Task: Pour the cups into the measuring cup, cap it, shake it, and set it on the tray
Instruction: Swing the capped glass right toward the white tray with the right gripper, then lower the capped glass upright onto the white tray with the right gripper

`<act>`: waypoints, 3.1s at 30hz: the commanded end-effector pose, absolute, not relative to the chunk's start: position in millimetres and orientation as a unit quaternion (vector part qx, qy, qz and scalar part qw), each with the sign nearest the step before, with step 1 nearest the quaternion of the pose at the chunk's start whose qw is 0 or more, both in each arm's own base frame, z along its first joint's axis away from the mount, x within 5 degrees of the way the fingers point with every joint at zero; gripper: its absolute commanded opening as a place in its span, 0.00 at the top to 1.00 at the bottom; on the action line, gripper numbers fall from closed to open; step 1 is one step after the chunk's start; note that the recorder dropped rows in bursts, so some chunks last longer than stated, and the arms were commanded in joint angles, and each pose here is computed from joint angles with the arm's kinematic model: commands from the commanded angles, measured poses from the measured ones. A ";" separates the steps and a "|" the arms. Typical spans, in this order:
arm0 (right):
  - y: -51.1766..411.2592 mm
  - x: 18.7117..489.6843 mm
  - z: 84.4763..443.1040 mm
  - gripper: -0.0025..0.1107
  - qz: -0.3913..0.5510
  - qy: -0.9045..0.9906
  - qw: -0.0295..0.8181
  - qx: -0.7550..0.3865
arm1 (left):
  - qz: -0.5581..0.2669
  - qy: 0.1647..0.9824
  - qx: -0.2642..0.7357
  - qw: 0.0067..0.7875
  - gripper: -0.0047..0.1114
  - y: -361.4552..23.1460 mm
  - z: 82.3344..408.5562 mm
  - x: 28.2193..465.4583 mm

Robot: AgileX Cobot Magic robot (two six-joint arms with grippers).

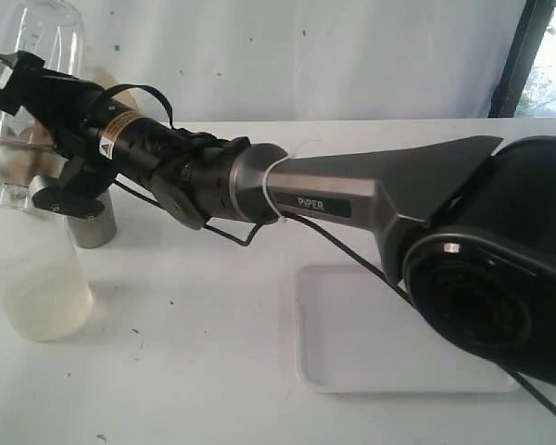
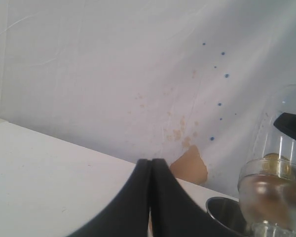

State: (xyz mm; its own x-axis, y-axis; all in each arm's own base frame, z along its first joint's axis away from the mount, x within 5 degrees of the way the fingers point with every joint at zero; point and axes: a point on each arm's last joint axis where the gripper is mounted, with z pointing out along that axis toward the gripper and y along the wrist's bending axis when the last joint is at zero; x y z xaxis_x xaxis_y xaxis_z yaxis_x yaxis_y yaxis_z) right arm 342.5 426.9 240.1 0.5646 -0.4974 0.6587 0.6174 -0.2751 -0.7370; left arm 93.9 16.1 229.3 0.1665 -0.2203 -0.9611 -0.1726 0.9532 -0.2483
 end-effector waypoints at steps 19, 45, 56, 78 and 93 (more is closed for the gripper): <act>367.5 348.9 343.7 0.98 -0.090 0.506 0.760 -0.398 | -0.015 0.644 -0.148 0.750 0.96 16.0 229.2 93.4; 160.7 270.3 320.4 0.98 0.133 0.805 0.566 -0.122 | -0.021 0.646 -0.148 0.749 0.96 15.3 228.8 93.6; 129.5 227.4 219.0 0.98 0.061 0.867 0.448 -0.208 | -0.025 0.644 -0.142 0.751 0.96 14.0 229.5 93.7; 122.7 202.3 164.8 0.98 0.149 0.761 0.600 -0.197 | -0.027 0.646 -0.139 0.750 0.96 13.2 229.3 93.9; 125.0 208.9 148.0 0.78 0.124 0.783 0.572 -0.210 | -0.028 0.647 -0.138 0.750 0.96 12.9 229.0 94.0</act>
